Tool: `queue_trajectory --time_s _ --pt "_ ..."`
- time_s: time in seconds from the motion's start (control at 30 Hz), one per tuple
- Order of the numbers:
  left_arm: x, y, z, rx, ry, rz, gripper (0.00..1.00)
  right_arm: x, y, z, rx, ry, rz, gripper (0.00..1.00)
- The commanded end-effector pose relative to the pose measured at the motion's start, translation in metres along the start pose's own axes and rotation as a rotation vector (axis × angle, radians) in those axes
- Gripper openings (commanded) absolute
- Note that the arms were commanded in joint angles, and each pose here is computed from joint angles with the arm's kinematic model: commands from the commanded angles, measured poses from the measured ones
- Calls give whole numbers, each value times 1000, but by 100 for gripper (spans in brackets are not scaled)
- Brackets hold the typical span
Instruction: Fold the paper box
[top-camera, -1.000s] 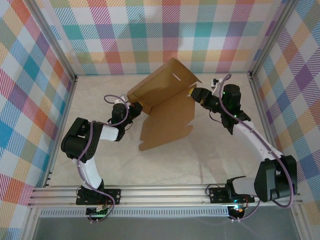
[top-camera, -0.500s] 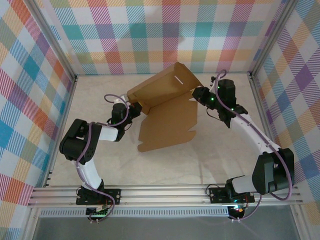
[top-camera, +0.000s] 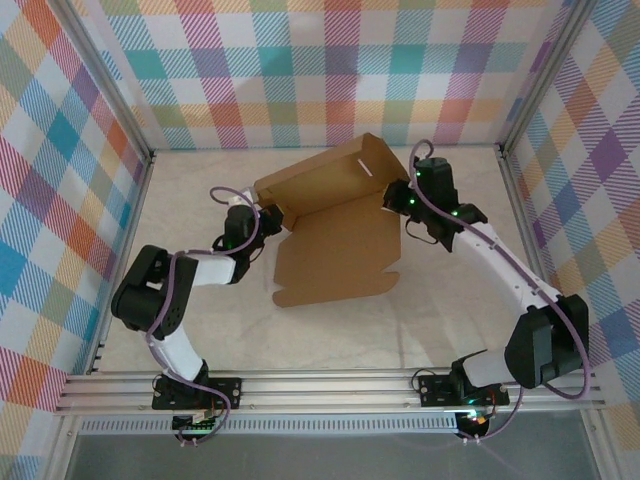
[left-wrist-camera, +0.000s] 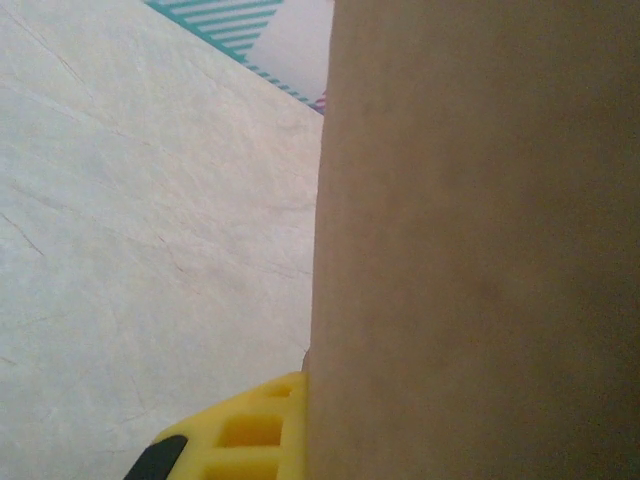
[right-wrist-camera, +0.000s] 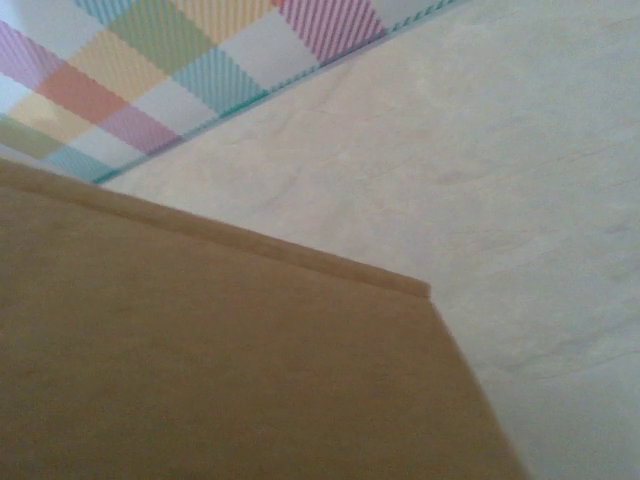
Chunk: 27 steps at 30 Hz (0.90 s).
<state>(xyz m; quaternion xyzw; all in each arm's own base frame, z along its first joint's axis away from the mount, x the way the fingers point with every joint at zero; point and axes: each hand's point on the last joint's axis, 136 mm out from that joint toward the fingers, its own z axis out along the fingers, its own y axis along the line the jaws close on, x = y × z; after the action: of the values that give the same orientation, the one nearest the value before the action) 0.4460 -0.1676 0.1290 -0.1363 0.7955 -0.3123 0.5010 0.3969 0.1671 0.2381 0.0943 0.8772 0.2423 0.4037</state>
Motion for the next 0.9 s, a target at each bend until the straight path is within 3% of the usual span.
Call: queue_trajectory --time_s 0.0,0.27,0.87 --pt "-12 -26 -6 26 -13 50 0 -7 -20 4 184 -56 -134 1" --pt "-12 -27 -9 -63 46 56 0 -1 -14 16 350 -72 -370 1" --pt "-12 -45 -10 -72 137 3 0 13 -1 52 651 -103 -770 1"
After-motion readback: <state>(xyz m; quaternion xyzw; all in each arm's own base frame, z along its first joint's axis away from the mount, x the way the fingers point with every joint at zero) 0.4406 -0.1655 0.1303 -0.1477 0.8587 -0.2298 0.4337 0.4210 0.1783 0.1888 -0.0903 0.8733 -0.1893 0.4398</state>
